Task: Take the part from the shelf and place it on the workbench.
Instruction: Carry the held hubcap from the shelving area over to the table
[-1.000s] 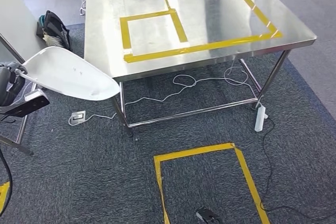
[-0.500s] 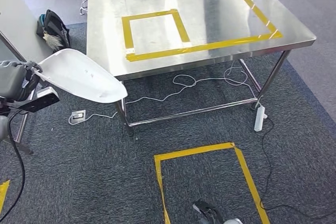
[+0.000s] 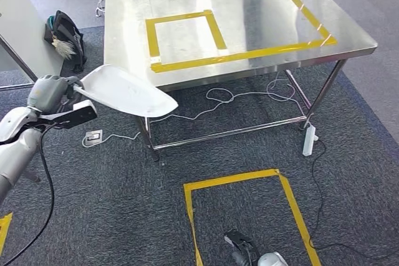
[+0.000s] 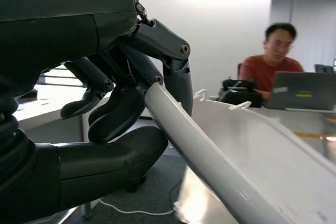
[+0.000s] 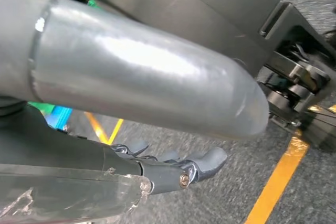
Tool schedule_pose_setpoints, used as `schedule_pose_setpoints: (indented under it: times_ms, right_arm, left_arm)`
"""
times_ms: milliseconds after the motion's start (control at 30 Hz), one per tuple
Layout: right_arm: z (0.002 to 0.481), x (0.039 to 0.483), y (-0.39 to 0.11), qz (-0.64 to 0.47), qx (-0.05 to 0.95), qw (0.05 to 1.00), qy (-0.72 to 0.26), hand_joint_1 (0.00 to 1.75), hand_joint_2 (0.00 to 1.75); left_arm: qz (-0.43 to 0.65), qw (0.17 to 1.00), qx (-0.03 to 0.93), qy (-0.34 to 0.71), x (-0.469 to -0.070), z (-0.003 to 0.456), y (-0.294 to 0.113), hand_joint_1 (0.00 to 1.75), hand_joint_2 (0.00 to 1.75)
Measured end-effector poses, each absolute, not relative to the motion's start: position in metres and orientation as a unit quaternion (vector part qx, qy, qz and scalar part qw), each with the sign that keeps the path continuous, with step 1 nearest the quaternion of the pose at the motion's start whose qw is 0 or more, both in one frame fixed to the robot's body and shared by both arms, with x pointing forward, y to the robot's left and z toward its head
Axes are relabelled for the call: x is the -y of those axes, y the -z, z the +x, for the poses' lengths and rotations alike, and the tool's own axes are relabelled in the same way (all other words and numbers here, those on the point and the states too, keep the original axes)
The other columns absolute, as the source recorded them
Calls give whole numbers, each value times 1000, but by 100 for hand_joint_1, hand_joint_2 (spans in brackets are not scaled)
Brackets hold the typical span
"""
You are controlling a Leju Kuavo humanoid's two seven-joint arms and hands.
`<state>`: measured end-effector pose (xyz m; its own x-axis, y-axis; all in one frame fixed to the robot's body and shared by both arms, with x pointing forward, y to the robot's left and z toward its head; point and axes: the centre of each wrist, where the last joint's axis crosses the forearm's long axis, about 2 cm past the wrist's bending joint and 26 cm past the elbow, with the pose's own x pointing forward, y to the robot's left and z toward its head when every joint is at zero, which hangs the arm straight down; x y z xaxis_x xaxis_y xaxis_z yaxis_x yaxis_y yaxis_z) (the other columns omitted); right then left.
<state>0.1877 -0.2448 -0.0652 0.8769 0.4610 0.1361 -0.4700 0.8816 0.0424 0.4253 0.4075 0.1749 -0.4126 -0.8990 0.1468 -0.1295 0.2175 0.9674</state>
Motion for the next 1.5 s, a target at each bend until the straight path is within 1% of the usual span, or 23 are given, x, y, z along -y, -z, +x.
schedule_pose_setpoints:
  times_ms: [67, 133, 233, 367, 500, 667, 1067, 1400, 1500]
  right_arm:
    - [183, 246, 67, 39, 53, 970, -235, 0, 0]
    - [182, 247, 68, 41, 47, 970, -234, 0, 0]
    - [181, 247, 68, 43, 47, 972, -228, 0, 0]
    - [181, 248, 68, 48, 46, 973, -223, 0, 0]
    - [184, 248, 67, 73, 41, 968, -237, 0, 0]
    - [188, 250, 66, 78, 40, 968, -235, 0, 0]
    - [187, 252, 67, 78, 36, 972, -221, 0, 0]
    - [187, 252, 67, 84, 36, 973, -211, 0, 0]
    - [186, 252, 68, 85, 34, 974, -209, 0, 0]
  left_arm:
    - [356, 375, 691, 504, -378, 427, -191, 175, 175]
    - [331, 347, 718, 504, -359, 426, -203, 175, 175]
    - [289, 302, 759, 499, -343, 421, -208, 175, 175]
    - [245, 286, 789, 485, -325, 413, -212, 175, 175]
    - [218, 285, 805, 473, -317, 412, -214, 175, 175]
    - [198, 288, 813, 466, -311, 414, -216, 175, 175]
    - [176, 319, 797, 481, -292, 419, -237, 175, 175]
    - [152, 288, 809, 490, -268, 416, -262, 175, 175]
    - [149, 284, 810, 491, -264, 414, -264, 175, 175]
